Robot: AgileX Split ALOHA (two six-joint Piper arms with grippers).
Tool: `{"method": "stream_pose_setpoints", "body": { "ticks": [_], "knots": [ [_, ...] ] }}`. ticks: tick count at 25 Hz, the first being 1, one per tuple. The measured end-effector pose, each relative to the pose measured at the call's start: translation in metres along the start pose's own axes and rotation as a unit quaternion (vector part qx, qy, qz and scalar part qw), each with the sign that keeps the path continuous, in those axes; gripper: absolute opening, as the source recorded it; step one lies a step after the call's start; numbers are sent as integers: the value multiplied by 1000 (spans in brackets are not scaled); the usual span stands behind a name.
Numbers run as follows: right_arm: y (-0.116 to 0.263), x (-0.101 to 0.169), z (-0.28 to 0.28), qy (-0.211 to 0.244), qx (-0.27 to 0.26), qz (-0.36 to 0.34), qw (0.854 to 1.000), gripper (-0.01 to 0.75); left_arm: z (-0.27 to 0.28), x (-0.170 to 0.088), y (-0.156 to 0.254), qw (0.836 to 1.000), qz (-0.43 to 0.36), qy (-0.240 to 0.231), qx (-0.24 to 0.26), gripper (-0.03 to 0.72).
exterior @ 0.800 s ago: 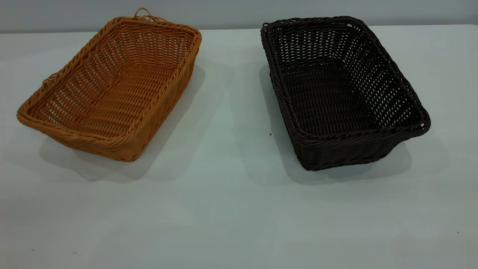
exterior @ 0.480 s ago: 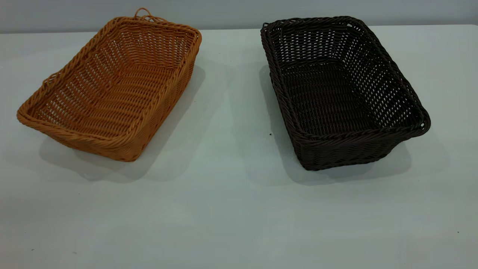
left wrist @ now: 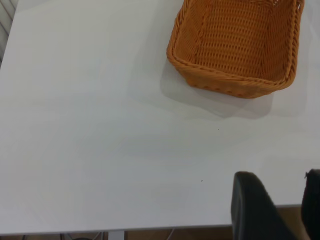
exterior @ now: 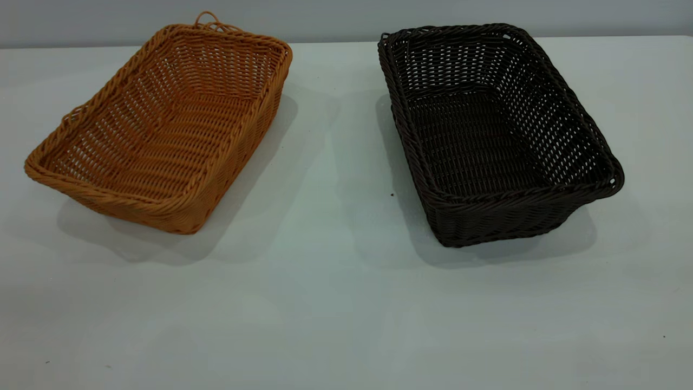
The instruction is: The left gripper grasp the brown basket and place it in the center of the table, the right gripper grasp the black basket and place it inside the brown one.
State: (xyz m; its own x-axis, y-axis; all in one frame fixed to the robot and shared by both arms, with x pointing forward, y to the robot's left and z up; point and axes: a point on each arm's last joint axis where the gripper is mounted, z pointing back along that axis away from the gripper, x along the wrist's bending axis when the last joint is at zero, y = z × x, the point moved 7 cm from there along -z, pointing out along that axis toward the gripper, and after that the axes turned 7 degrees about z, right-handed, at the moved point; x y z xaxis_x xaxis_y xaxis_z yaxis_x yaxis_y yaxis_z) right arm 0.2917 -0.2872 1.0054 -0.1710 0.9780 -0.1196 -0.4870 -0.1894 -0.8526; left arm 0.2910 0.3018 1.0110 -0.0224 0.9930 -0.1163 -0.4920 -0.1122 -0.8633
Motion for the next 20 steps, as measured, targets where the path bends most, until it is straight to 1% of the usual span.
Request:
{"method": "stream_pose_setpoints", "body": {
  "ticks": [15,20],
  "knots": [
    [0,0,0,-1,0,0,1000,239,0,0,0,1000,0,0,0,239],
    [0,0,0,-1,0,0,1000,246,0,6,-4,1000,-11,-20,-5,246]
  ]
}}
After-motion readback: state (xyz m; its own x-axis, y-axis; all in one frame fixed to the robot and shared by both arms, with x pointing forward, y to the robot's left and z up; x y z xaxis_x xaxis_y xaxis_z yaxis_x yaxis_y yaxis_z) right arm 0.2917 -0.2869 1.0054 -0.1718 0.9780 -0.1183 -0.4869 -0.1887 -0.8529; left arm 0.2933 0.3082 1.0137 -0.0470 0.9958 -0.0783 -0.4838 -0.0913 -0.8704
